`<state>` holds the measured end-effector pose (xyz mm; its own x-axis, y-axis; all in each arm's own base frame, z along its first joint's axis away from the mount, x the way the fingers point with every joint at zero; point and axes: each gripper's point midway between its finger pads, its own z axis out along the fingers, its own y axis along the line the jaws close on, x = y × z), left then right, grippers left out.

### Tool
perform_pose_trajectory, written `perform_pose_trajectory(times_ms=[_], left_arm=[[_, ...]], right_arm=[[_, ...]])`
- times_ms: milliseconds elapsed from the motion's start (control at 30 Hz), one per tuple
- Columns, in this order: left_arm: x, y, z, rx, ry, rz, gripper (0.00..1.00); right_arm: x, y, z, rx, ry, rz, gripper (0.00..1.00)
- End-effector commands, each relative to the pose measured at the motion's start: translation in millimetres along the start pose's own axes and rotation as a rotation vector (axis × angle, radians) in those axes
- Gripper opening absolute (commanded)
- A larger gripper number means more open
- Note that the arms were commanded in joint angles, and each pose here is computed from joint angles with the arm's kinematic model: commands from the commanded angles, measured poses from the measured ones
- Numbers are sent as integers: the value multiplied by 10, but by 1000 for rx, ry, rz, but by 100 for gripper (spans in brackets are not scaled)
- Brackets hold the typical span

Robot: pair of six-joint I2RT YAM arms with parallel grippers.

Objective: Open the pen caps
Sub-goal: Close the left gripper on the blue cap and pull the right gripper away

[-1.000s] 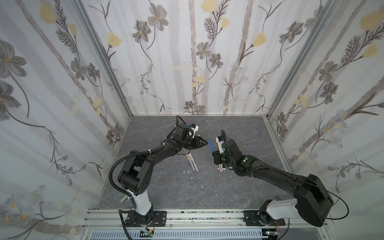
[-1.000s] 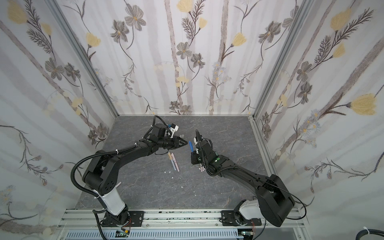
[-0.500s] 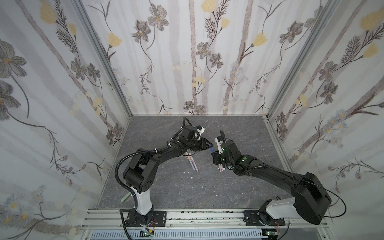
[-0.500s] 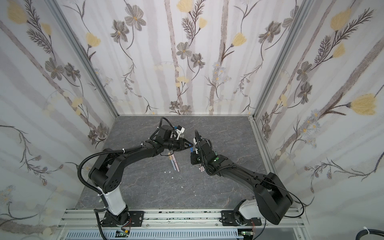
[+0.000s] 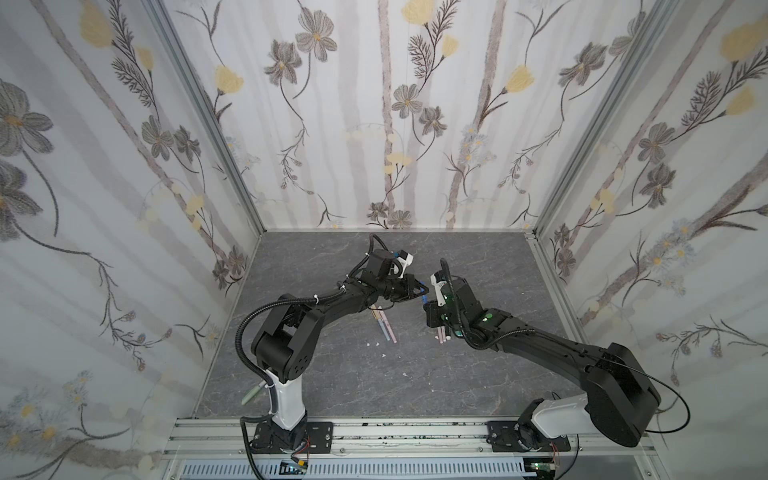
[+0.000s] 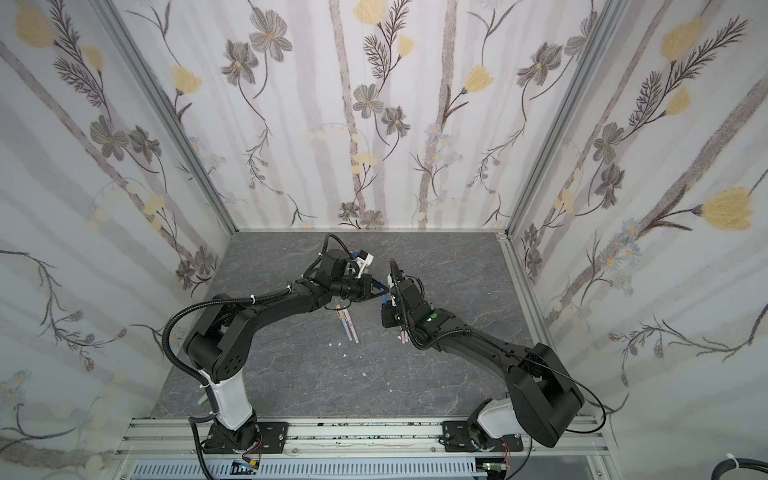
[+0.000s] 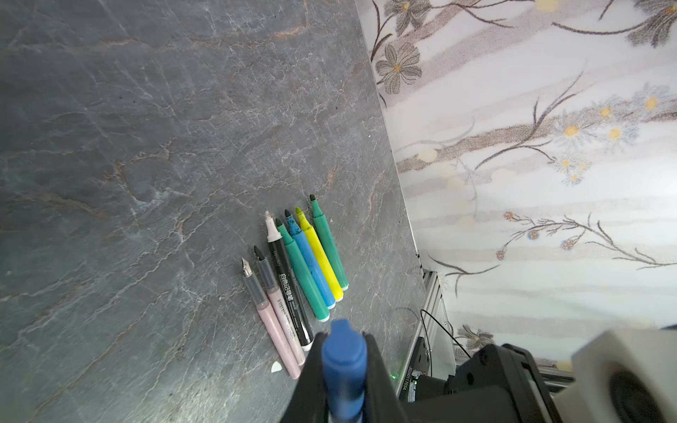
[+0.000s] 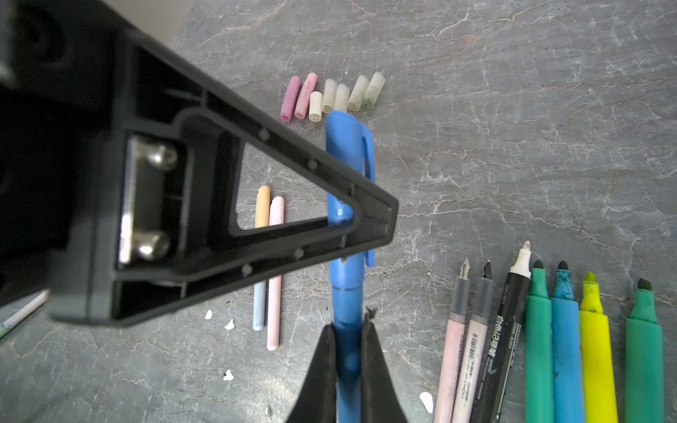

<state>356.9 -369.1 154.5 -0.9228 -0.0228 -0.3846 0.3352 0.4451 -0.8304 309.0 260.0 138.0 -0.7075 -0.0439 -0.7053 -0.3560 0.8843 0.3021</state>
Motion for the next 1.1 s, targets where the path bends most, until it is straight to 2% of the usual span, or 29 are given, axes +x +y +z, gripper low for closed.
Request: perform_pose_trajectory(times_ms=[0, 200, 367, 533, 600, 933, 1067], left_arm=[[-59, -89, 10, 32, -10, 30, 7], [-69, -96, 9, 34, -11, 31, 0], [-71, -115, 8, 41, -10, 30, 0], [-82, -167, -10, 52, -12, 37, 0], [-83, -174, -11, 55, -12, 39, 0], [-116, -192, -28, 58, -22, 40, 0], [-176, -128, -57, 35, -42, 38, 0]], right_arm=[[-90, 68, 18, -24, -24, -16, 0], [-78, 67, 54, -24, -14, -11, 8], [-87, 32, 59, -22, -17, 2, 22], [-60, 5, 86, -36, -11, 18, 27], [-53, -6, 94, -39, -9, 21, 26], [-37, -4, 101, -59, -4, 20, 3], [-2, -2, 91, -67, 3, 21, 0]])
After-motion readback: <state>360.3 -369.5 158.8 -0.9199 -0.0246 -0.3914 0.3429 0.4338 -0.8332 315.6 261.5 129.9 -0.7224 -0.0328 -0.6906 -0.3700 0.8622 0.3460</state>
